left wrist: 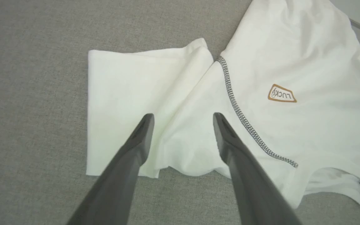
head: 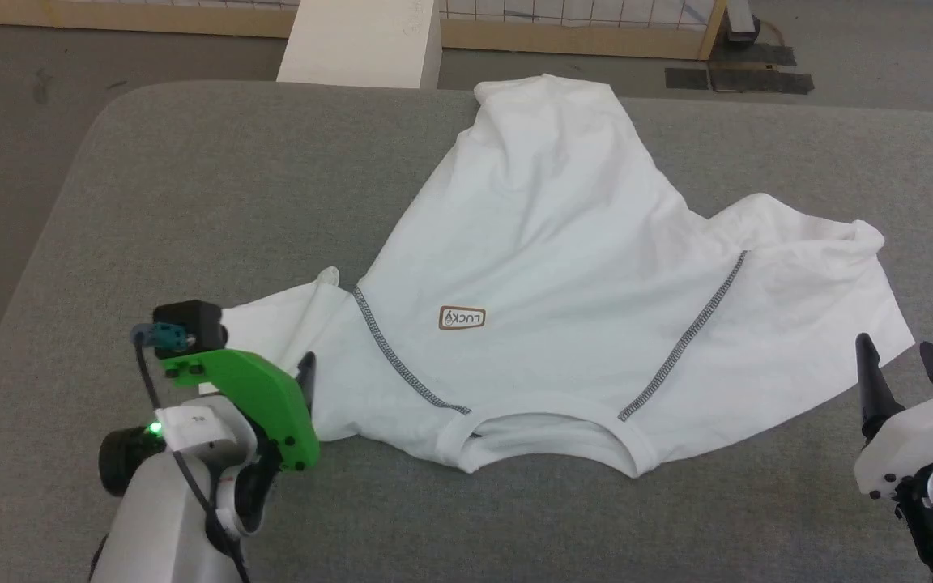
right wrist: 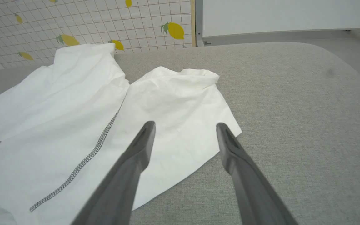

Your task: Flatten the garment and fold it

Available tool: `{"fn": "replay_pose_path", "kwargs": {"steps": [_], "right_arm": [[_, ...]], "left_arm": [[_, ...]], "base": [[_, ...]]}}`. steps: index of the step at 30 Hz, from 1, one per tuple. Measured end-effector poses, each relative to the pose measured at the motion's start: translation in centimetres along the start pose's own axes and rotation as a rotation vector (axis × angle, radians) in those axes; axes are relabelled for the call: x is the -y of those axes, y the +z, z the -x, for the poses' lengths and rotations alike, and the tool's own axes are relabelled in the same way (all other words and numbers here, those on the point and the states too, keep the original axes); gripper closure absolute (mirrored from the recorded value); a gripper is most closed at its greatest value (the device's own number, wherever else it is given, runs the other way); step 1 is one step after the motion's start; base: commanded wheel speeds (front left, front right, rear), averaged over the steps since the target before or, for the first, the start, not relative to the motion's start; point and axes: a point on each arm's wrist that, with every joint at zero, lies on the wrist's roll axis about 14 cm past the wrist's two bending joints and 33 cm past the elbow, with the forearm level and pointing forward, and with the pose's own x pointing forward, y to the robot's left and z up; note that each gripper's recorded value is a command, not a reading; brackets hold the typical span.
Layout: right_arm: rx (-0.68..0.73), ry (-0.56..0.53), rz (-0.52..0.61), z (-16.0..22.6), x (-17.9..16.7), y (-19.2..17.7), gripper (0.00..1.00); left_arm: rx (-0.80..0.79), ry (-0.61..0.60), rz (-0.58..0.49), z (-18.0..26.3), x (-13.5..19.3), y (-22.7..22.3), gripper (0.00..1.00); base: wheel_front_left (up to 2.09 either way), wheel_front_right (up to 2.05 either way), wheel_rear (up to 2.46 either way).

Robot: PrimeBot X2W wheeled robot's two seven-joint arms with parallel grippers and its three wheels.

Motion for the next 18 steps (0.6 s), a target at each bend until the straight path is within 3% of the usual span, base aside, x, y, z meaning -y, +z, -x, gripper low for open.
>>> {"fn": "replay_pose_path", "kwargs": {"steps": [8,18], "right_arm": [[-0.017,0.016,-0.005,-0.2,-0.6,-0.5,0.00],[-0.036,-0.003,-0.010,-0.1,0.1,-1.3,0.00]], "left_arm": [[-0.161,-0.106,-0.127,0.0,3.8,-4.1,0.00],[-0.274,-0.046,-0.216,-2.0,2.4,-7.1,0.00]], "base": [[0.00,0.00,0.00],[0.00,0.00,0.00]]}}
